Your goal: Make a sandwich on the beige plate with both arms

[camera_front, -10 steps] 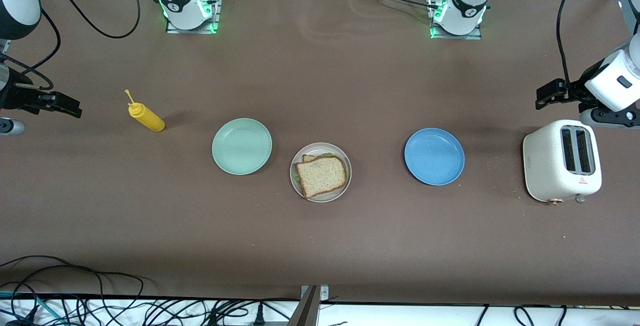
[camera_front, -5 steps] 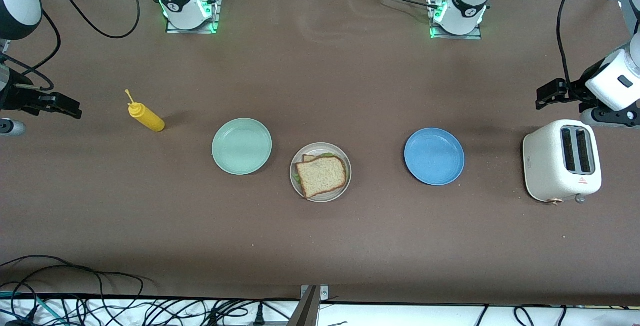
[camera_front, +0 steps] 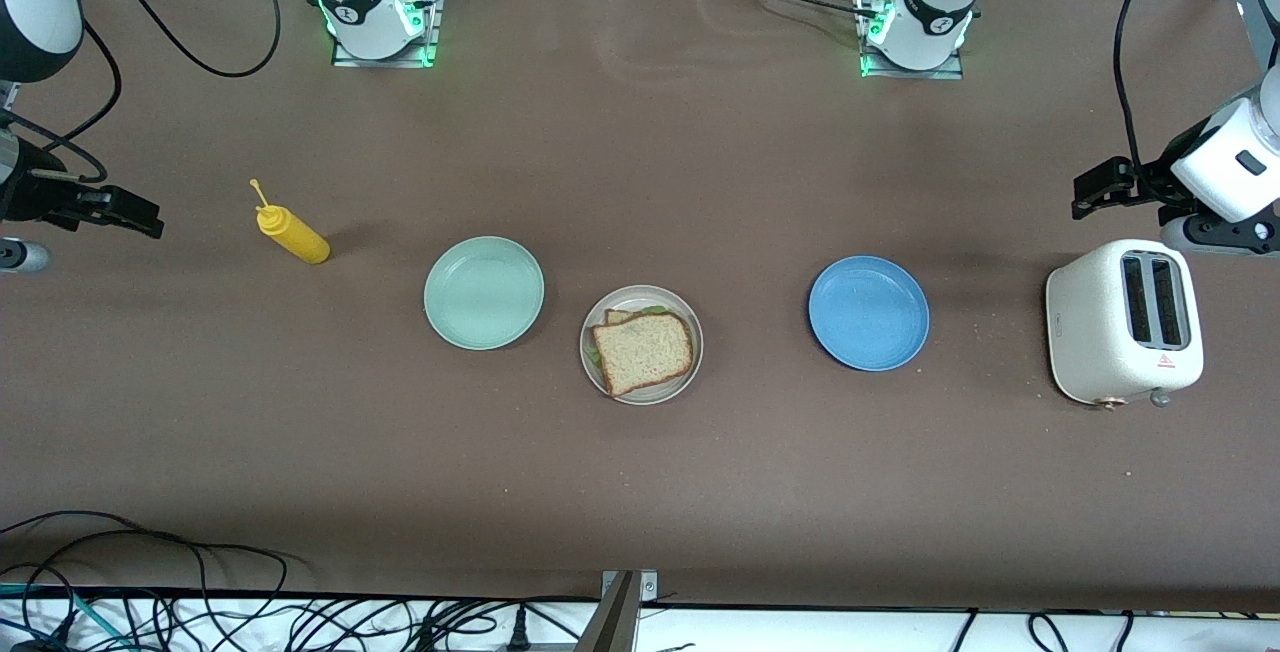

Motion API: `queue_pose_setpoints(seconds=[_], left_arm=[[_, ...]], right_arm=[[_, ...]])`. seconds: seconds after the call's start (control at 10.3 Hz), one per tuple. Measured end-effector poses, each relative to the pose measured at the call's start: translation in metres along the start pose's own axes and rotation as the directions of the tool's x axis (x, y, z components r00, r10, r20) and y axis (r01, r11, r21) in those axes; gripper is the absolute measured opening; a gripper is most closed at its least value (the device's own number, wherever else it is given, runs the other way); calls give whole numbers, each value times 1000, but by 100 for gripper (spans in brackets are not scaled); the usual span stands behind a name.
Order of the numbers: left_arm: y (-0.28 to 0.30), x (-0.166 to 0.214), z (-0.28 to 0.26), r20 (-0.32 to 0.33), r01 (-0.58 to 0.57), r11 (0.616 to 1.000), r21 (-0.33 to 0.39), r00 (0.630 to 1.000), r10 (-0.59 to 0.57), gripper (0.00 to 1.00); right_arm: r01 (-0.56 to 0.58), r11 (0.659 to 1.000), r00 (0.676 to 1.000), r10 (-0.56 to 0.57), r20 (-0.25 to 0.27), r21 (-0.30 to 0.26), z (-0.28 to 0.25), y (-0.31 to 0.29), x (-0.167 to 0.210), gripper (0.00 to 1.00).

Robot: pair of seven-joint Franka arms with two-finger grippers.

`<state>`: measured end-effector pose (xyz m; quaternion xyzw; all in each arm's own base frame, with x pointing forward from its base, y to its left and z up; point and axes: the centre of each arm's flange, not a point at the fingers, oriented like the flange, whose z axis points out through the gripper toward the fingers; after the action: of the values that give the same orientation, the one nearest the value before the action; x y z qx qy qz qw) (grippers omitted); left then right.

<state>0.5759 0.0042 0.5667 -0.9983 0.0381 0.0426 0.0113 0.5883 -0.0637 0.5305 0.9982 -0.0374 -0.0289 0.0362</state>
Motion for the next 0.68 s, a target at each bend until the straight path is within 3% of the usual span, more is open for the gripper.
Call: queue_pose_setpoints(seconds=[0.49, 0.68], left_arm=[[0, 0, 0, 0, 1, 1000, 0, 1000, -1, 100], [0, 0, 0, 0, 1, 1000, 0, 1000, -1, 100]], right_arm=[[-14, 1000, 1000, 14, 10, 10, 3, 6, 1, 100], [-28, 996, 999, 32, -39, 81, -22, -7, 4, 100]])
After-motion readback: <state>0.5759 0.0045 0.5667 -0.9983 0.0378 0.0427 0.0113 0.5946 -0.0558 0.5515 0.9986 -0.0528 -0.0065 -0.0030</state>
